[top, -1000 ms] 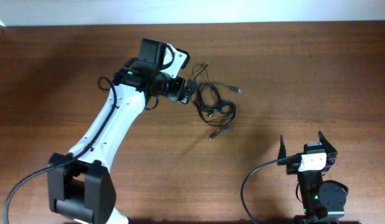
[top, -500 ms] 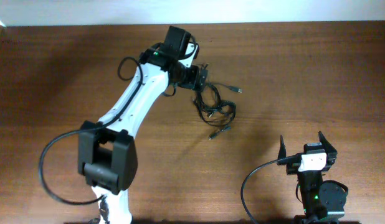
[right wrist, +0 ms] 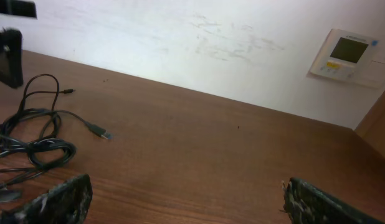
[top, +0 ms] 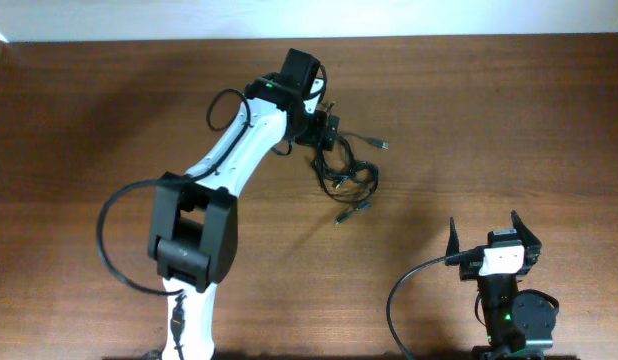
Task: Untangle cables
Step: 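Reach the left gripper forward and down onto the black cable bundle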
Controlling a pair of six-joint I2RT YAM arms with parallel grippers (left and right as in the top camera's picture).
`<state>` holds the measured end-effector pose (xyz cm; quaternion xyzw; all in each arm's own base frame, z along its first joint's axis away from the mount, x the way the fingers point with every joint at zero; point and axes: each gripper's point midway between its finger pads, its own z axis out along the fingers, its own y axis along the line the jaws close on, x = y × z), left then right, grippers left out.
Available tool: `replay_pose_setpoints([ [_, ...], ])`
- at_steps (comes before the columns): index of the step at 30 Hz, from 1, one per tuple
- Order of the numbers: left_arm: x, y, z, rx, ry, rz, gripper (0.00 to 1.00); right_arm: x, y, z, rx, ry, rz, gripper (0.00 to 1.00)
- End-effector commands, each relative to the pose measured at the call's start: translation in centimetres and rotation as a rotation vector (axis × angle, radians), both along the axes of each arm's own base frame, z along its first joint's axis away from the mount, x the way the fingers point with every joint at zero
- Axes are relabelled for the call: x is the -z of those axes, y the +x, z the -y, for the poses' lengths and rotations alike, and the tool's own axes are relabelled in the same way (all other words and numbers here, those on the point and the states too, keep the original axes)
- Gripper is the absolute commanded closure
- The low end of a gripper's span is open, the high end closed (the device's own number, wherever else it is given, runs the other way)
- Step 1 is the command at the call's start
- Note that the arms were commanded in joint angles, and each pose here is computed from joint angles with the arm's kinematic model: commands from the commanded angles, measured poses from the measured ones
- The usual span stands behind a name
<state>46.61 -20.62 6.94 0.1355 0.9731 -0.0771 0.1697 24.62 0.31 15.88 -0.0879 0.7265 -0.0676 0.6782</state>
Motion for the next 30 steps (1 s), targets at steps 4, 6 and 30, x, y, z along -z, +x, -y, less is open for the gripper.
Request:
replay_pose_setpoints([
  [4, 1.0, 0.6, 1.0, -0.079, 0.078, 0.046, 0.01, 0.2, 0.0, -0.1, -0.011, -0.005, -0.002, 0.01],
  [6, 1.4, 0.6, 1.3, -0.087, 0.074, 0.043, 0.01, 0.2, 0.0, -0.1, -0.011, -0.005, -0.002, 0.01],
  [30, 5.5, 1.1, 0.8, -0.183, 0.110, 0.013, 0.01, 0.2, 0.0, -0.1, -0.011, -0.005, -0.002, 0.01],
])
